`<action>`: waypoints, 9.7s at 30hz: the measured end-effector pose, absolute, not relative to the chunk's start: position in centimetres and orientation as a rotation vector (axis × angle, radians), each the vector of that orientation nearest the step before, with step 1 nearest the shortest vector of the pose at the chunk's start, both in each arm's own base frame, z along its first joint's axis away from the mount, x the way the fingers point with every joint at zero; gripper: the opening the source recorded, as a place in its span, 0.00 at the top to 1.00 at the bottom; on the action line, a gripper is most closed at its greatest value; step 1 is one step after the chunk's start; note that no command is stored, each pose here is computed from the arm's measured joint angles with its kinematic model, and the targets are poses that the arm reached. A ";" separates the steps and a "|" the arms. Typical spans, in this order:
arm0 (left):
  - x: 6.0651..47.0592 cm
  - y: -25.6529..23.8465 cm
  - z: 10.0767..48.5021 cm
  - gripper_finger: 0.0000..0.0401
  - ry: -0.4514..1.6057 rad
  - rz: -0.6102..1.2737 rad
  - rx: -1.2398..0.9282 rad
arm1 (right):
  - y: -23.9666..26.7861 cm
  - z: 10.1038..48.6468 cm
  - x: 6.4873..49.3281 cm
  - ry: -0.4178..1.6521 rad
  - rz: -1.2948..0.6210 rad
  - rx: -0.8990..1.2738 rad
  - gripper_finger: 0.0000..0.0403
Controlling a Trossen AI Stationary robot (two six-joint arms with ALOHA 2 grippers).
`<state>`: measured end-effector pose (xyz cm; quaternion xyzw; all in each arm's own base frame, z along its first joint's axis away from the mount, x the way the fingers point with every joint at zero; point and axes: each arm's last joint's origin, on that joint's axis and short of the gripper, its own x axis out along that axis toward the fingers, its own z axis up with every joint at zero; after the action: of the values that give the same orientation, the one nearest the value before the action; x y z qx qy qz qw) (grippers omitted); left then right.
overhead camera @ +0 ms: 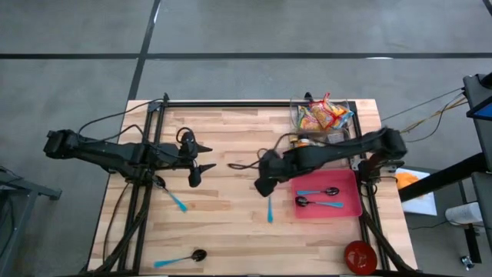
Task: Pick & Place Food Item
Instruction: Put the blue spoon into the red bin
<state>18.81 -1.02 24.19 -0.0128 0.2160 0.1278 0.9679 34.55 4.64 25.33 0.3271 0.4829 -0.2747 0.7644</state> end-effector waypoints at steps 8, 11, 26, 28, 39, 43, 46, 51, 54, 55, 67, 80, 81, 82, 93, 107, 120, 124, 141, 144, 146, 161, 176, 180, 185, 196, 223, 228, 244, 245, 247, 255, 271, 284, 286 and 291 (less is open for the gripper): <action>18.8 -1.0 24.2 0.30 0.438 0.258 -0.026 | 5.2 22.0 36.0 1.246 -0.775 0.735 0.61; 18.8 -1.0 24.2 0.30 0.437 0.258 -0.026 | 5.3 21.1 36.4 1.274 -0.770 0.750 0.61; 18.8 -1.0 24.2 0.30 0.437 0.259 -0.028 | 7.4 17.6 37.7 1.273 -0.818 0.795 0.61; 18.8 -1.0 24.2 0.30 0.436 0.259 -0.028 | 7.6 17.4 37.6 1.279 -0.825 0.799 0.61; 18.8 -1.0 24.2 0.30 0.436 0.259 -0.028 | 7.7 16.7 38.0 1.168 -0.834 0.826 0.61; 18.8 -1.0 24.2 0.30 0.436 0.259 -0.028 | 8.1 16.3 37.6 1.173 -0.854 0.831 0.61; 18.8 -1.0 24.2 0.30 0.436 0.259 -0.028 | 8.1 15.7 37.2 1.181 -0.884 0.840 0.61; 18.8 -1.0 24.2 0.30 0.437 0.259 -0.028 | 8.1 14.5 36.3 1.191 -0.933 0.852 0.61; 18.8 -1.0 24.2 0.30 0.437 0.259 -0.027 | 7.9 14.2 36.3 1.165 -0.939 0.846 0.61; 18.8 -1.0 24.2 0.30 0.437 0.259 -0.027 | 7.9 14.1 36.4 1.157 -0.934 0.851 0.61; 18.8 -1.0 24.2 0.30 0.437 0.259 -0.025 | 7.8 13.5 36.0 1.161 -0.926 0.837 0.67; 18.8 -1.0 24.2 0.30 0.437 0.259 -0.026 | 7.7 13.4 35.9 1.152 -0.934 0.795 0.96; 18.8 -1.0 24.2 0.30 0.436 0.259 -0.026 | 7.7 13.4 35.9 1.152 -0.934 0.795 0.96; 18.8 -1.0 24.2 0.30 0.437 0.259 -0.026 | 7.7 13.4 35.9 1.152 -0.933 0.794 0.95; 18.8 -1.0 24.2 0.30 0.436 0.259 -0.028 | 7.7 13.5 35.9 1.144 -0.930 0.781 0.94; 18.8 -1.0 24.2 0.30 0.437 0.259 -0.028 | 7.4 20.8 36.0 0.982 -0.745 0.686 0.94; 18.8 -1.0 24.2 0.30 0.438 0.260 -0.032 | 6.2 29.7 29.0 1.069 -0.577 0.580 0.94; 18.8 -1.0 24.2 0.30 0.438 0.260 -0.032 | 5.5 31.4 25.5 1.160 -0.621 0.532 0.94; 18.8 -1.0 24.2 0.30 0.438 0.260 -0.033 | 7.9 28.1 21.5 1.477 -0.552 0.314 0.94; 18.8 -1.0 24.2 0.30 0.438 0.261 -0.036 | 8.4 26.2 21.4 1.502 -0.529 0.276 0.94; 18.8 -1.0 24.2 0.30 0.438 0.261 -0.036 | 8.7 24.9 21.3 1.511 -0.509 0.292 0.94; 18.8 -1.0 24.2 0.30 0.438 0.261 -0.035 | 8.1 17.2 19.6 1.532 -0.484 0.346 0.94; 18.8 -1.0 24.2 0.30 0.438 0.260 -0.032 | 8.1 16.4 19.6 1.494 -0.475 0.358 0.94; 18.8 -1.0 24.2 0.30 0.438 0.260 -0.032 | 8.1 16.4 19.7 1.479 -0.508 0.386 0.94; 18.8 -1.0 24.2 0.30 0.438 0.260 -0.032 | 8.1 16.4 19.7 1.470 -0.514 0.398 0.94; 18.8 -1.0 24.2 0.30 0.438 0.260 -0.033 | 8.1 16.3 19.7 1.467 -0.518 0.404 0.94; 18.8 -1.0 24.2 0.30 0.438 0.260 -0.033 | 7.7 16.1 18.8 1.523 -0.614 0.416 0.94; 18.8 -1.0 24.2 0.30 0.438 0.260 -0.033 | 7.8 15.9 18.9 1.519 -0.588 0.405 0.94; 18.8 -1.0 24.2 0.30 0.439 0.261 -0.033 | 7.8 15.4 19.0 1.456 -0.676 0.535 0.94; 18.8 -1.0 24.2 0.30 0.438 0.261 -0.033 | 7.8 15.3 18.9 1.454 -0.679 0.540 0.94; 18.8 -1.0 24.2 0.30 0.438 0.260 -0.033 | 7.8 15.1 18.9 1.447 -0.673 0.547 0.94; 18.8 -1.0 24.2 0.30 0.438 0.260 -0.033 | 7.9 14.9 19.1 1.434 -0.638 0.550 0.76; 18.8 -1.0 24.2 0.30 0.438 0.260 -0.033 | 7.9 15.0 19.2 1.437 -0.607 0.526 0.44; 18.8 -1.0 24.2 0.30 0.438 0.260 -0.033 | 8.6 20.9 21.0 1.455 -0.611 0.480 0.44; 18.8 -1.0 24.2 0.30 0.438 0.260 -0.033 | 8.7 22.1 21.4 1.426 -0.595 0.457 0.44; 18.8 -1.0 24.2 0.30 0.438 0.261 -0.033 | 9.0 25.3 23.1 1.259 -0.543 0.378 0.44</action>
<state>18.80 -1.02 24.17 -0.0163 0.2168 0.1289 0.9675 23.07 9.04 25.25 0.1737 0.5776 -0.2492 0.7577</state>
